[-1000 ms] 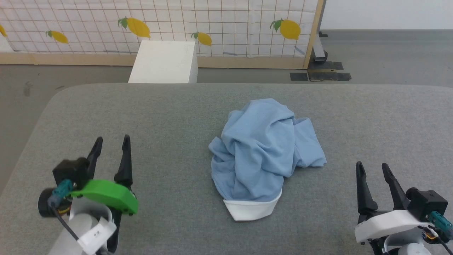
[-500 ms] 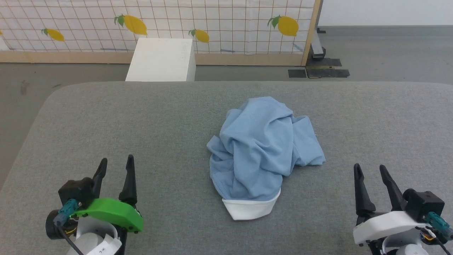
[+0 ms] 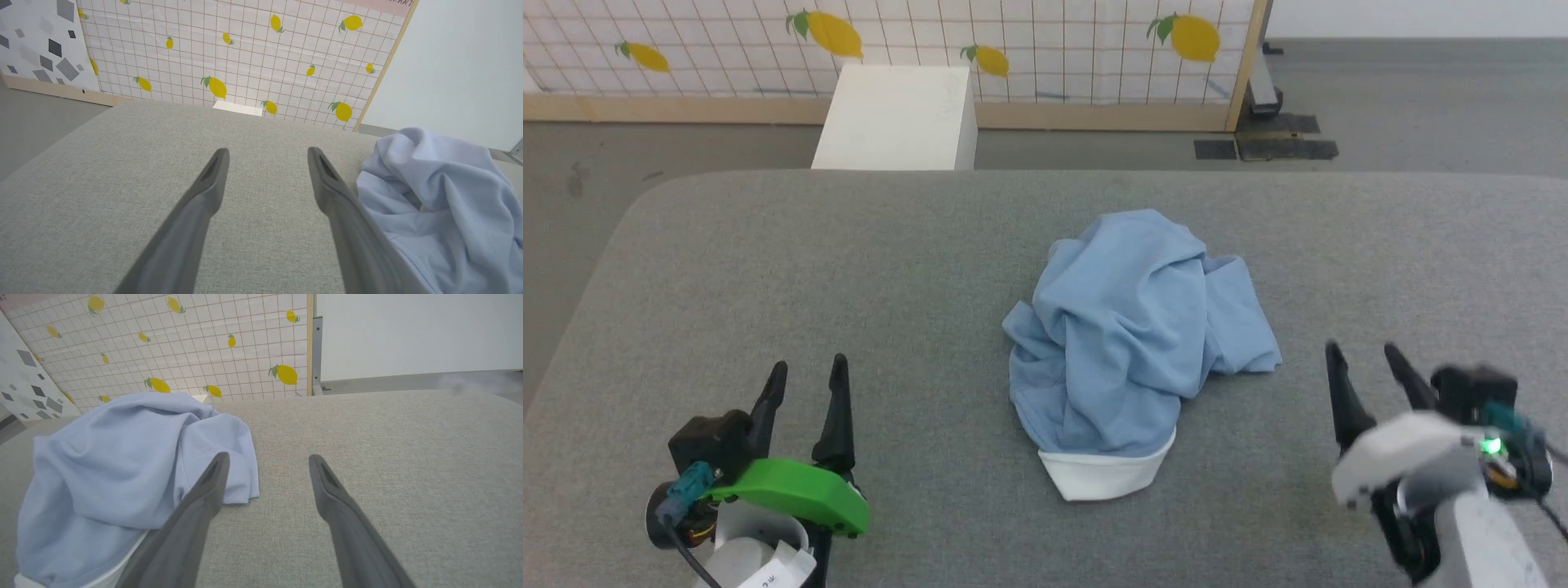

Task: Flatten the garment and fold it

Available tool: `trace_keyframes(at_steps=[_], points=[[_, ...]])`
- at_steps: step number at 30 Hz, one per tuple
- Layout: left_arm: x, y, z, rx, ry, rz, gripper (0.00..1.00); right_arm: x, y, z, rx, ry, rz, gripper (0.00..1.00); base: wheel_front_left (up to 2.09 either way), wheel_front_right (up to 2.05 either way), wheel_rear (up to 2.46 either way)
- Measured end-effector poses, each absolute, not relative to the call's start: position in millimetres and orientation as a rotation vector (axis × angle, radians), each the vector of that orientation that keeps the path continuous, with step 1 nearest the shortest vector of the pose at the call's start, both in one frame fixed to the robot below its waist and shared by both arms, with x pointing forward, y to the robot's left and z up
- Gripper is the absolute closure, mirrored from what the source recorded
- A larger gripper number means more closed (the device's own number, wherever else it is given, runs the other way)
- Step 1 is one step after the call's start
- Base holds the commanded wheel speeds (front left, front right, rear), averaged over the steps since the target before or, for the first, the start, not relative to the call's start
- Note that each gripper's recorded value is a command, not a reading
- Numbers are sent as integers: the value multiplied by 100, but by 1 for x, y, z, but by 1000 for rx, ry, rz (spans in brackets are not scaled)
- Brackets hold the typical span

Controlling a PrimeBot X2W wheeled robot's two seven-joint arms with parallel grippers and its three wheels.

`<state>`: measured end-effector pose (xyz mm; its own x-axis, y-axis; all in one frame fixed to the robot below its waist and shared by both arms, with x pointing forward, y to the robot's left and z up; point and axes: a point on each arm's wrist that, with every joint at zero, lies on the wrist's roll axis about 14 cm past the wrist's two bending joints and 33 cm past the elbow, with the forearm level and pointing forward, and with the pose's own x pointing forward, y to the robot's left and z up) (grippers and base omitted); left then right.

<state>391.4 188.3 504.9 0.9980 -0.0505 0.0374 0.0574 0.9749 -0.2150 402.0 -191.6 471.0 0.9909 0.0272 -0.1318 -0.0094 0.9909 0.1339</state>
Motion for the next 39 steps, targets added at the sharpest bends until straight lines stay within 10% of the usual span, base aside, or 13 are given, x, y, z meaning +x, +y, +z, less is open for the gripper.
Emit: trace_keyframes(at_steps=[9, 18, 29, 30, 31, 32, 39], points=[[401, 187, 493, -210, -6, -62, 0, 472, -182, 466, -46, 407, 109, 0, 0, 0, 0], [410, 198, 481, -218, 16, -27, 0, 471, -162, 393, -195, 855, 229, 0, 0, 0, 0], [413, 214, 458, -231, 69, 26, 0, 480, -131, 362, -234, 1008, 343, 0, 0, 0, 0], [413, 216, 457, -233, 72, 33, 0, 479, -131, 361, -226, 1027, 344, 16, 0, 0, 0], [413, 216, 456, -235, 73, 35, 0, 480, -130, 361, -223, 1035, 346, 77, 0, 0, 0], [413, 217, 456, -237, 74, 36, 0, 480, -130, 362, -216, 1036, 348, 100, 0, 0, 0], [414, 213, 460, -230, 59, 26, 0, 482, -136, 380, -165, 951, 333, 100, 0, 0, 0]])
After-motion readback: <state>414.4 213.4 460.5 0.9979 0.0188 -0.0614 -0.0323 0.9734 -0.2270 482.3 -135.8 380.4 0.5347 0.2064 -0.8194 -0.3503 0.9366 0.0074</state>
